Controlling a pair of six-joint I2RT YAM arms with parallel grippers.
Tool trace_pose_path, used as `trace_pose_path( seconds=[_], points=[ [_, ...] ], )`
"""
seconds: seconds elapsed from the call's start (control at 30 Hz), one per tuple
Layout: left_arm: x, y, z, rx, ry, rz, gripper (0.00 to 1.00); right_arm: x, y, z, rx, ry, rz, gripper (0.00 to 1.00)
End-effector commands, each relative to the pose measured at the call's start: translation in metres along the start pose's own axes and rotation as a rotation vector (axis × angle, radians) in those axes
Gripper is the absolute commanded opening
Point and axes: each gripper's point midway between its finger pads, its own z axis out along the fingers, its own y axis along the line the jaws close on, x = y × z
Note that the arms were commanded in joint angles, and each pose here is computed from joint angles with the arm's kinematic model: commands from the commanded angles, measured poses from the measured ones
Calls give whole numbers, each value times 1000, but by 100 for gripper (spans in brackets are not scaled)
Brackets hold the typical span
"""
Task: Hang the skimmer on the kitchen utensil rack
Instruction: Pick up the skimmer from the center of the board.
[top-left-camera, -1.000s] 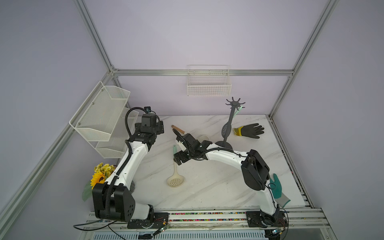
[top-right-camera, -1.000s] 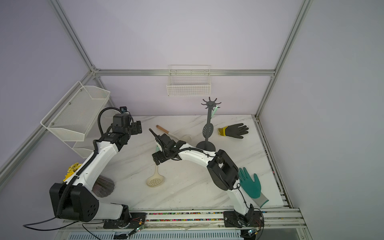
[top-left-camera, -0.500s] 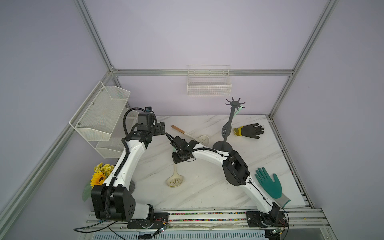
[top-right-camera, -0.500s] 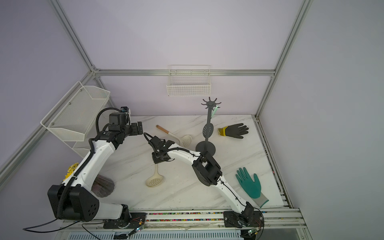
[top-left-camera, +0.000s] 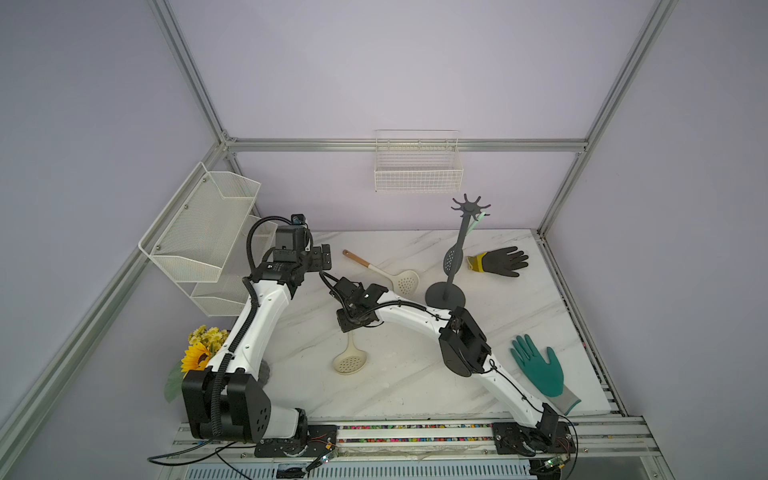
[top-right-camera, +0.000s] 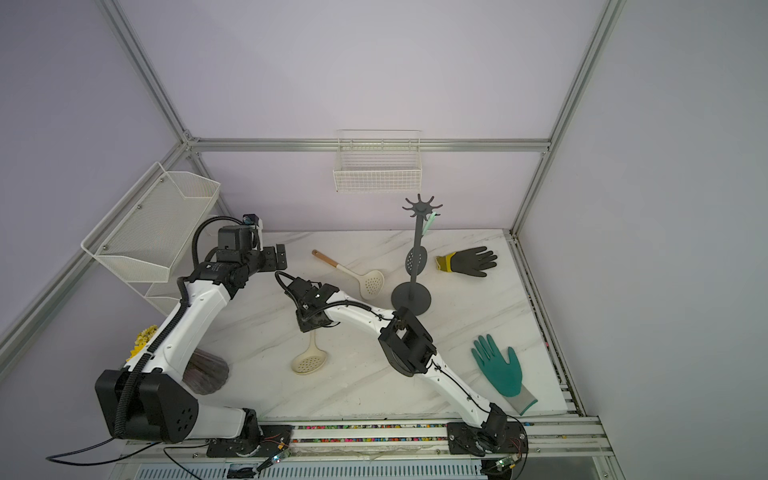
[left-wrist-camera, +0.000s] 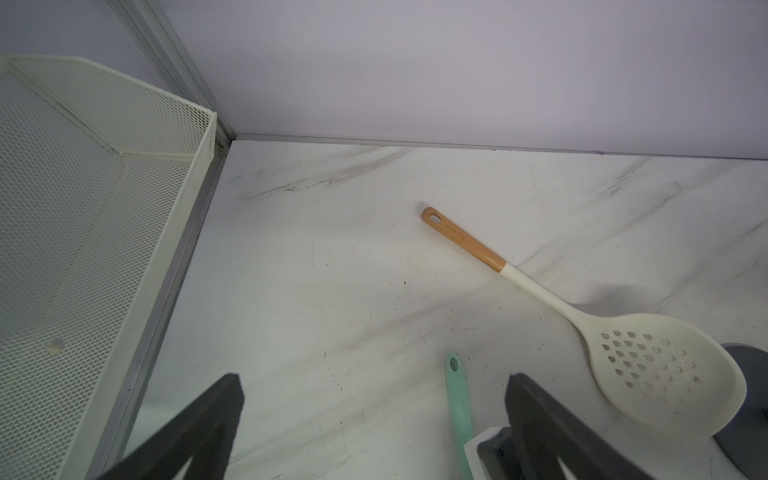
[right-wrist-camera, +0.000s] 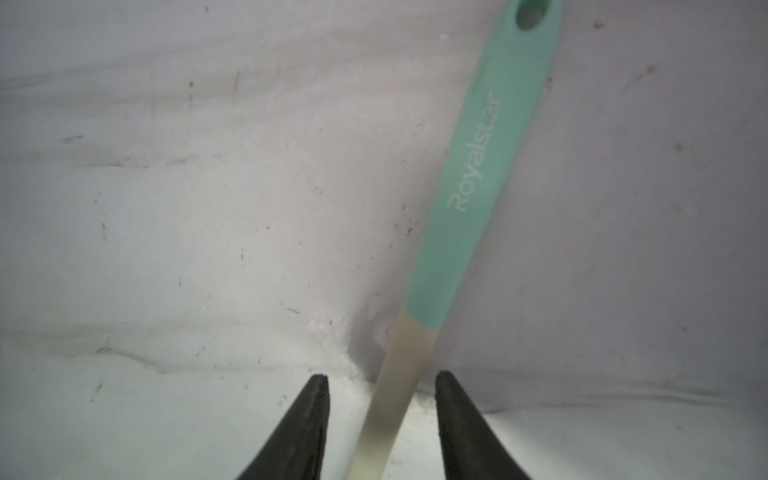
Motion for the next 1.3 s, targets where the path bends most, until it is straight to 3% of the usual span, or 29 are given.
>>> trace_pose_path(
  seconds=[0.0, 0.13, 0.27, 0.4, 0.87, 1.03, 1.27],
  points=[
    [-12, 5, -15, 2, -54, -19, 100, 14, -12, 13, 44, 53, 48, 46],
    [-11, 4, -15, 13, -56, -25, 100, 16, -18, 18, 49, 66, 68, 36],
    [-9, 3, -14, 22, -52, -25, 100, 12, -24, 14, 73, 48, 58, 15],
    [-8, 2, -12, 28, -47, -28, 100, 6, -25, 5, 80, 17, 38, 10],
    [-2, -1, -2, 41, -21, -17, 100, -30, -23, -91, 48, -232, -119, 0],
    [3, -9, 8, 80, 12, -12, 100, -39, -13, -140, -46, -324, -148, 0],
    [11, -29, 25, 179, 63, -8, 100, -51, -36, -217, -279, -475, -42, 0]
  ],
)
